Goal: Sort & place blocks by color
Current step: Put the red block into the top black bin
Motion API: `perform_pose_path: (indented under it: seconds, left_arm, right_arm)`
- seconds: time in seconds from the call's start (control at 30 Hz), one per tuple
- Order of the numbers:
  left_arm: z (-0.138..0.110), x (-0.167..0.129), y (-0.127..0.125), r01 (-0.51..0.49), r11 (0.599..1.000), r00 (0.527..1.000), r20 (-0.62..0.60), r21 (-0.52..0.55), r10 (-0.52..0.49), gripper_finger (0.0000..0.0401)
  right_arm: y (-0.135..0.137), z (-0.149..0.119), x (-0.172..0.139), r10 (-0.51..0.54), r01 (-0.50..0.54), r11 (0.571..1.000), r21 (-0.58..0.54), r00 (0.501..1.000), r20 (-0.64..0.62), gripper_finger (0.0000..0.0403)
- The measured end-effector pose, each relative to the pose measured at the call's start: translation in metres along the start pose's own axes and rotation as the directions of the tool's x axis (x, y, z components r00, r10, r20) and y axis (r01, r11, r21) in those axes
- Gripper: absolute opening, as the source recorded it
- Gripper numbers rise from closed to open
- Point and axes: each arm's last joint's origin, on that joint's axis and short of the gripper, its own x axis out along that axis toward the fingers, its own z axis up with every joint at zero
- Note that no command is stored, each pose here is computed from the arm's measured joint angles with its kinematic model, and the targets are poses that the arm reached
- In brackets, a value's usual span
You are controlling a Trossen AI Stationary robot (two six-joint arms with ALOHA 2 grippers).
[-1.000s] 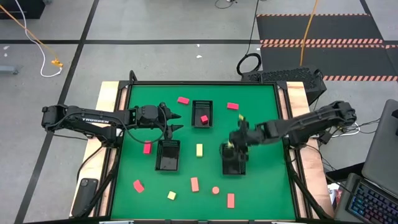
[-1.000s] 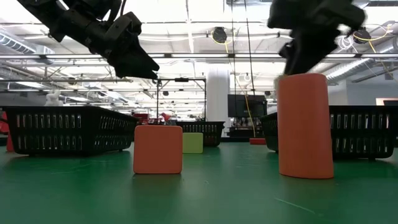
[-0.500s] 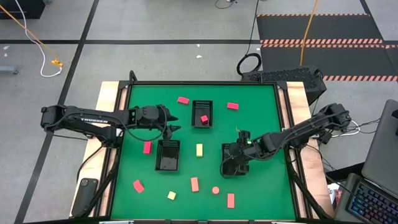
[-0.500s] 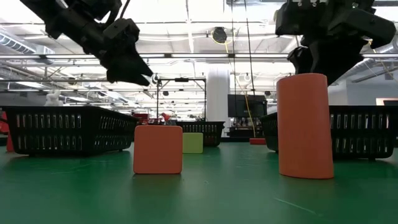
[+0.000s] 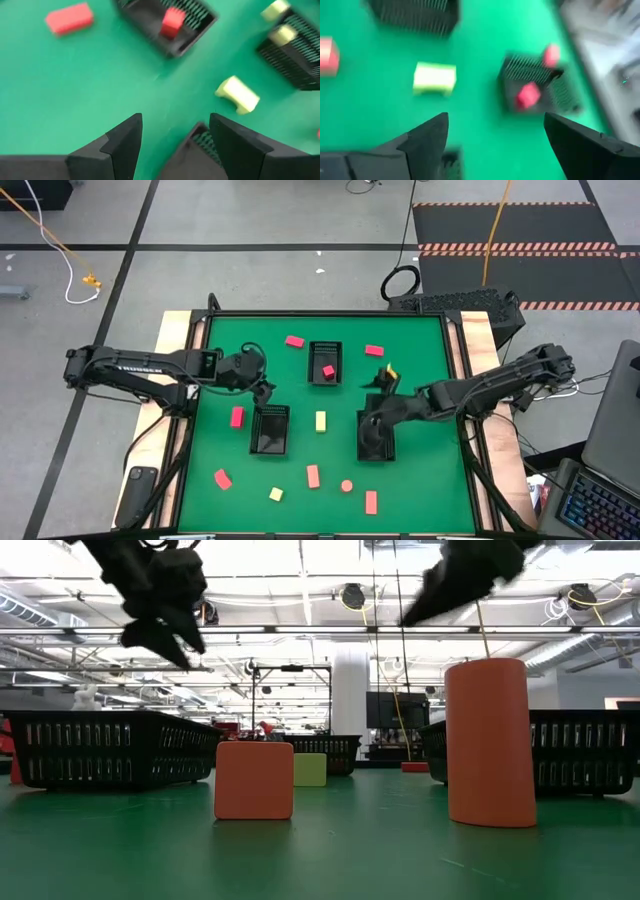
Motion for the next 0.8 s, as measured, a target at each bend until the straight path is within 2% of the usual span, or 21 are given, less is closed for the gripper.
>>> perform_pose_path:
  seconds: [0.13, 0.27, 0.5, 0.63, 0.8]
  left_arm:
    - [-0.01, -0.001, 0.007, -0.106, 0.99, 0.992, -0.078, -0.093, 0.099, 0.0232]
    - [-0.018, -0.004, 0.015, -0.212, 0.962, 0.969, -0.163, -0.169, 0.185, 0.0232]
    - [-0.028, -0.003, 0.021, -0.322, 0.916, 0.925, -0.286, -0.239, 0.25, 0.0232]
    - [-0.037, 0.008, 0.016, -0.384, 0.893, 0.873, -0.405, -0.234, 0.27, 0.0232]
    - [-0.048, 0.022, 0.005, -0.403, 0.891, 0.806, -0.543, -0.21, 0.236, 0.0232]
  right_arm:
    - [-0.021, 0.011, -0.007, -0.109, 0.111, 0.994, -0.02, 0.99, 0.095, 0.0314]
    - [-0.04, 0.011, -0.012, -0.215, 0.213, 0.977, 0.026, 0.972, 0.09, 0.0313]
    - [-0.05, 0.005, -0.014, -0.237, 0.236, 0.971, 0.026, 0.971, 0.041, 0.0313]
    - [-0.05, 0.004, -0.014, -0.235, 0.235, 0.972, 0.022, 0.971, 0.036, 0.0313]
    - [-0.05, 0.004, -0.013, -0.236, 0.235, 0.972, 0.022, 0.971, 0.036, 0.0313]
